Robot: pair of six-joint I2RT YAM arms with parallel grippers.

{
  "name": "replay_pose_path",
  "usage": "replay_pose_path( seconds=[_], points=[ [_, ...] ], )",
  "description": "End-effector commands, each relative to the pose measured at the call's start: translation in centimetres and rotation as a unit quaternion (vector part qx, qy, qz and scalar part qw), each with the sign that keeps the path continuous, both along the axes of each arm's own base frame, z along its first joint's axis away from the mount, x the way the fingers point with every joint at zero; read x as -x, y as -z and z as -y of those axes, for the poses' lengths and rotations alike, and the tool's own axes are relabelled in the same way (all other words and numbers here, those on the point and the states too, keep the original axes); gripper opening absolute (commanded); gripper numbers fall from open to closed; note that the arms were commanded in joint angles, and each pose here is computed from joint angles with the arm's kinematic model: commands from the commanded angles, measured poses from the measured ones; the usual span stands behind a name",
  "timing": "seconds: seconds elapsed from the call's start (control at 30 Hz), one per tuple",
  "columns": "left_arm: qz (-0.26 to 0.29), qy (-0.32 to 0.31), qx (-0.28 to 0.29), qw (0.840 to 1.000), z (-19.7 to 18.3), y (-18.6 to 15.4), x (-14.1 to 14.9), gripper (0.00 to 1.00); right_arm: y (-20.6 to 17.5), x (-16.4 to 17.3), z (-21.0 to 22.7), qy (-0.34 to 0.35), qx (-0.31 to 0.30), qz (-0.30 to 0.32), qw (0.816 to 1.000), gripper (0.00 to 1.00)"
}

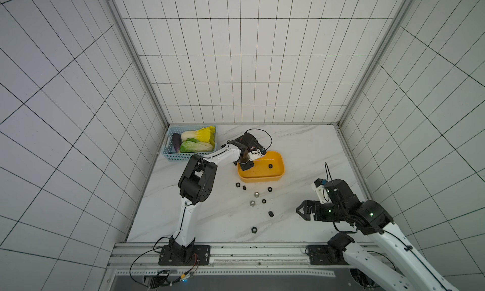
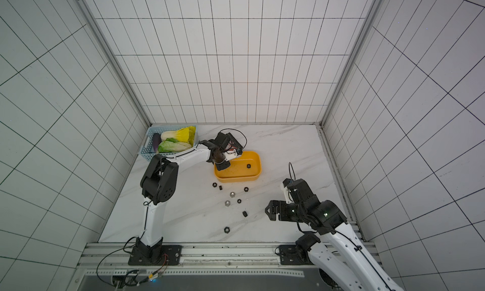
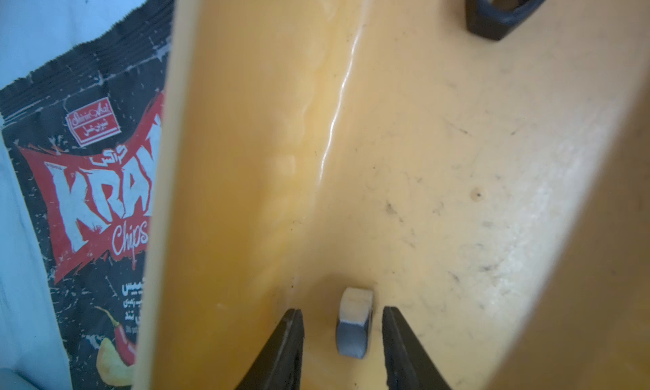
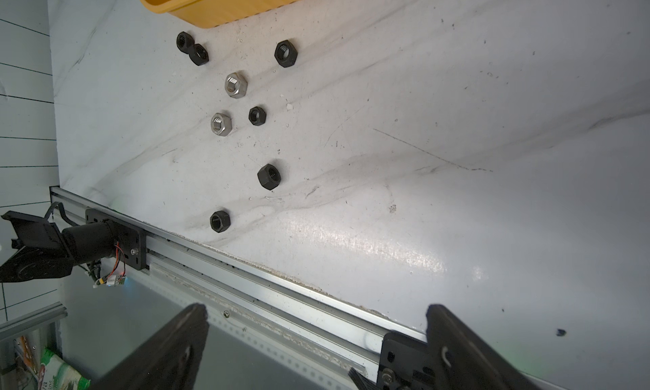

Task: Put the nuts on the desktop into the storage box
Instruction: Place the nut in the storage box.

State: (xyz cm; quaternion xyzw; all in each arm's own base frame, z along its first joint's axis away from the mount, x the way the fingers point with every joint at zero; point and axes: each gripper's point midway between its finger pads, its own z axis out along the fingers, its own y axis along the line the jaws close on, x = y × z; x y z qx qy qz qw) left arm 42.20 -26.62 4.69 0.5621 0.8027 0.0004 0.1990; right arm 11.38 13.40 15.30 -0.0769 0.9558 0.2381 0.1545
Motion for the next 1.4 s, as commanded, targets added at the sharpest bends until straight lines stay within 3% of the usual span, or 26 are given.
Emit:
replay_pose_path(
  seconds=[0.0,0.27,0.43,0.6,0.63,0.77,0.97,1.23,1.37],
  points=[
    [0.033,0.005,0.038,0.999,0.7,-4.7,0.3,0.44,1.0,0.2,0.6,0.009,0.013,-0.009,1.000,0.99],
    [0.074,0.002,0.092,0.993,-0.3,-12.4,2.7,0.57,0.9,0.0,0.7,0.015,0.014,-0.008,1.000,0.99],
    [0.056,-0.028,0.122,0.991,-2.3,-14.9,4.7,0.65,0.8,-0.4,1.0,0.031,0.024,-0.007,0.999,0.99],
    [0.037,-0.081,0.169,0.982,-5.6,-17.1,5.8,0.85,0.0,-0.6,2.5,0.071,0.068,-0.025,0.995,0.99],
    [0.038,-0.098,0.178,0.978,-6.6,-17.6,5.9,0.98,-0.2,-0.6,2.7,0.063,0.076,-0.022,0.995,0.99],
    [0.042,-0.170,0.224,0.959,-10.2,-19.4,6.4,0.98,0.5,-0.7,2.8,0.070,0.084,-0.030,0.994,1.00],
    [-0.007,-0.186,0.285,0.940,-13.3,-20.1,10.2,0.98,1.1,-0.7,2.8,0.072,0.098,-0.048,0.991,0.99],
    [-0.031,-0.174,0.280,0.944,-15.1,-19.4,15.2,0.98,0.3,-1.5,1.6,0.073,0.077,-0.046,0.993,0.96],
    [-0.054,-0.147,0.249,0.956,-15.5,-18.4,17.9,0.98,-0.5,-2.2,-0.4,0.045,0.056,-0.035,0.997,0.96]
  ],
)
